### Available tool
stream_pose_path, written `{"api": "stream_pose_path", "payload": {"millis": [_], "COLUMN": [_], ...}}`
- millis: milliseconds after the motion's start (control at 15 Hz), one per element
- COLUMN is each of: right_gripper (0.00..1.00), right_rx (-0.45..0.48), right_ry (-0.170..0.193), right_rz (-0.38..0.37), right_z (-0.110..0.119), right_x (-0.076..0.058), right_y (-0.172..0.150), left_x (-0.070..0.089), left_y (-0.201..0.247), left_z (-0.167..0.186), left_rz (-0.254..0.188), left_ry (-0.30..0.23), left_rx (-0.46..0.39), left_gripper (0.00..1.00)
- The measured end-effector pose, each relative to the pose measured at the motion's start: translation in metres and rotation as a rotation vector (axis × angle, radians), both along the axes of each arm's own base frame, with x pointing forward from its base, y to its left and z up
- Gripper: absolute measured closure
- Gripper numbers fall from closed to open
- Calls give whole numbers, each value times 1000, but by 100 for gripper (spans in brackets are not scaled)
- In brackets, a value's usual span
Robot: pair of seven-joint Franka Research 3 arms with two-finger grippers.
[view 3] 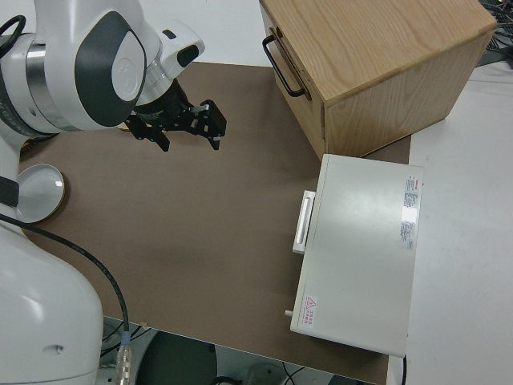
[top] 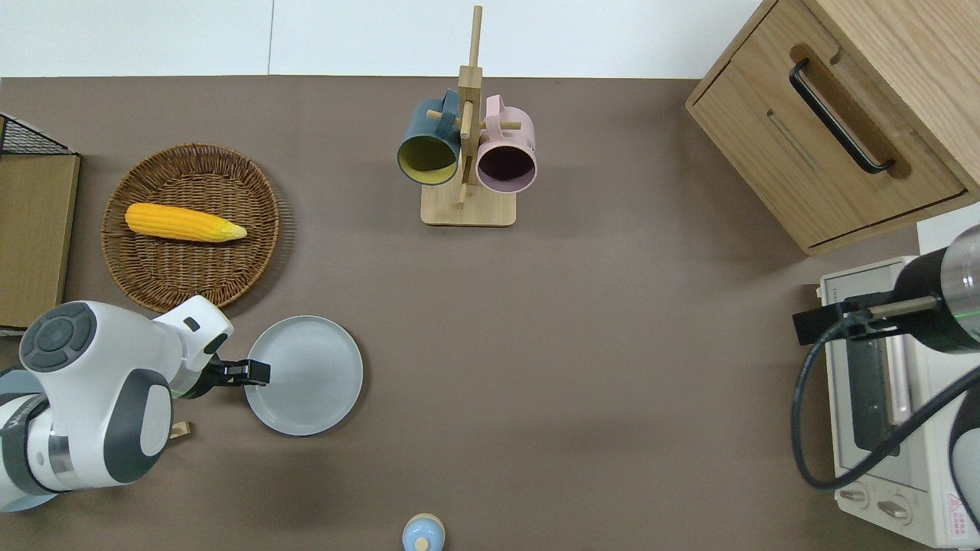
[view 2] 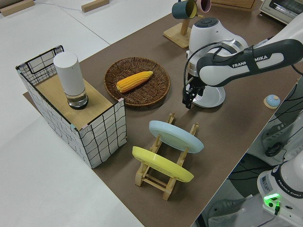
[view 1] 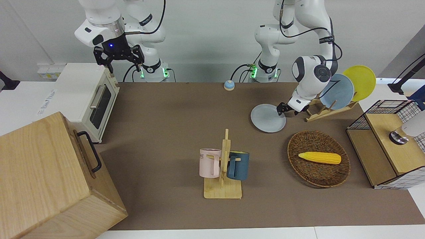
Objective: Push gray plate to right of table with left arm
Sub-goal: 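Lower the left gripper against the gray plate's rim, then push the gray plate with the left gripper toward the toaster oven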
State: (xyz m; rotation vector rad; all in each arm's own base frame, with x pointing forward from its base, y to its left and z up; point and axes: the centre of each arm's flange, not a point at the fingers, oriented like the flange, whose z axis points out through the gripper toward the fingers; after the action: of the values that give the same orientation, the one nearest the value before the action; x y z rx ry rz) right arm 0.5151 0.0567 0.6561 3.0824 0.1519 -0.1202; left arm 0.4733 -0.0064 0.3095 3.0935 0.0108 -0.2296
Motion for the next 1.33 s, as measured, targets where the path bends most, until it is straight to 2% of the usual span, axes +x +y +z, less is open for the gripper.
{"api": "stream_pose_path", "payload": {"millis": [67,133,267,467,667,933,1067,1333], "right_gripper": [0,0,0,0,0,0,0,0], "right_rx": [0,0,0,0,0,0,0,0], "right_ry": [0,0,0,0,0,0,0,0], "right_rz": [0,0,0,0,0,0,0,0], "right_z": [0,0,0,0,0,0,0,0], "right_x": [0,0,0,0,0,0,0,0], "right_y": [0,0,0,0,0,0,0,0], "left_x": [-5,-7,-6,-5,-6,-10,-18,-32], "left_y": [0,0,2,-2,-21,-69,-109,-161], "left_z": [-11,-17,-15,-10,-10,-9,-9,-9], "left_rz": [-8,-15,-14,2,32,57,72,82], "left_ry": [2,5,-2,-14,-13,-2,9,29], "left_rx": [0,0,-1,-22,-78,-85,-101,-149], "left_gripper": [8,17,52,95,95,96,96,96]}}
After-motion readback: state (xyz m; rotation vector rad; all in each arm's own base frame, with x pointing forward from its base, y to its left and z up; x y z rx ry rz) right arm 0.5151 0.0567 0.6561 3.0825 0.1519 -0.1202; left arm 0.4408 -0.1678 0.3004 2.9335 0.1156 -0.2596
